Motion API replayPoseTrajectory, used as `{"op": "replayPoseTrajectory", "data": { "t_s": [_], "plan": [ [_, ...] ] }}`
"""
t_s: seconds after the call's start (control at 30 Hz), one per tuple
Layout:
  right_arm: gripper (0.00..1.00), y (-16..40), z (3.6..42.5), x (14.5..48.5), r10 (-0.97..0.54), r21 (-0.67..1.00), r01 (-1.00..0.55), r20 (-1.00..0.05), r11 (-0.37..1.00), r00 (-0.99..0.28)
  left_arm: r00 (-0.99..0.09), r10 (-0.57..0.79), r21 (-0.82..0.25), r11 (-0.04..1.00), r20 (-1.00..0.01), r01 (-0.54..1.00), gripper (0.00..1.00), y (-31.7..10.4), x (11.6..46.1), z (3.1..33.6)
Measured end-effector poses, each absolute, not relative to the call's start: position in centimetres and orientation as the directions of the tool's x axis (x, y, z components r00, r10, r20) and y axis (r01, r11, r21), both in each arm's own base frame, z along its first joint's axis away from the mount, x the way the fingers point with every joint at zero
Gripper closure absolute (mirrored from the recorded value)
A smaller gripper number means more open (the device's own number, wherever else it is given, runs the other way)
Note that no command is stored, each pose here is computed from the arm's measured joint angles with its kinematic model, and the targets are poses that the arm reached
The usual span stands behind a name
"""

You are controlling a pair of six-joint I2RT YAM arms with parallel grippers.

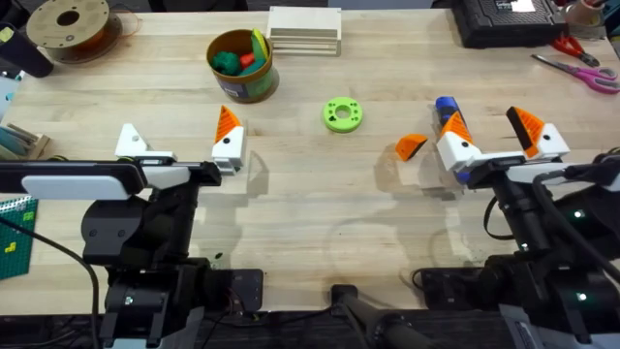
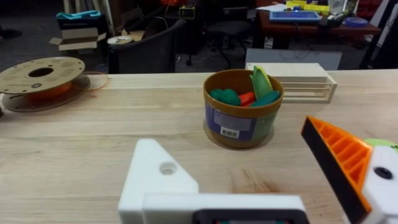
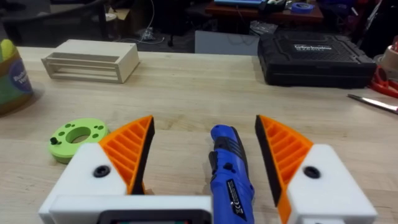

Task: Pick up the gripper from the table and insert it into the empty holder that is missing its gripper. Then pick up a screw, insert it into the mounting hole, and use the screwdriver to tighten it. Finally, clean up the table by picking up the vegetable and placing it into the bucket.

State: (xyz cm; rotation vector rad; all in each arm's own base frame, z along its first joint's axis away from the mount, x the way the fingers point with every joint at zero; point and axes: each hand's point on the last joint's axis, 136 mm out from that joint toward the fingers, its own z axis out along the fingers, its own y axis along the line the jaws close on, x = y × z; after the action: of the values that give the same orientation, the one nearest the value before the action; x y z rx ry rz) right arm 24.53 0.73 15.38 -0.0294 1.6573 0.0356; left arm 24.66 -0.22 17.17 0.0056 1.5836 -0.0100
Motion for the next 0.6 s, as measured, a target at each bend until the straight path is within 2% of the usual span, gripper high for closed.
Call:
{"op": "replayPoseTrajectory", "data": {
  "t_s": [0.47,0.6],
  "plan": [
    [0.055,0.7,15.1,24.4,0.002,0.006,-0.037,-0.995,0.999,-0.104,-0.017,-0.003,-0.003,1.0,-1.0,0.011,0.014,-0.2,24.6,17.2],
    [0.054,0.9,14.9,23.2,0.002,0.014,-0.05,-0.975,0.999,-0.221,-0.09,0.001,0.0,1.0,-0.996,0.011,0.014,-0.2,23.8,18.0]
  ]
}}
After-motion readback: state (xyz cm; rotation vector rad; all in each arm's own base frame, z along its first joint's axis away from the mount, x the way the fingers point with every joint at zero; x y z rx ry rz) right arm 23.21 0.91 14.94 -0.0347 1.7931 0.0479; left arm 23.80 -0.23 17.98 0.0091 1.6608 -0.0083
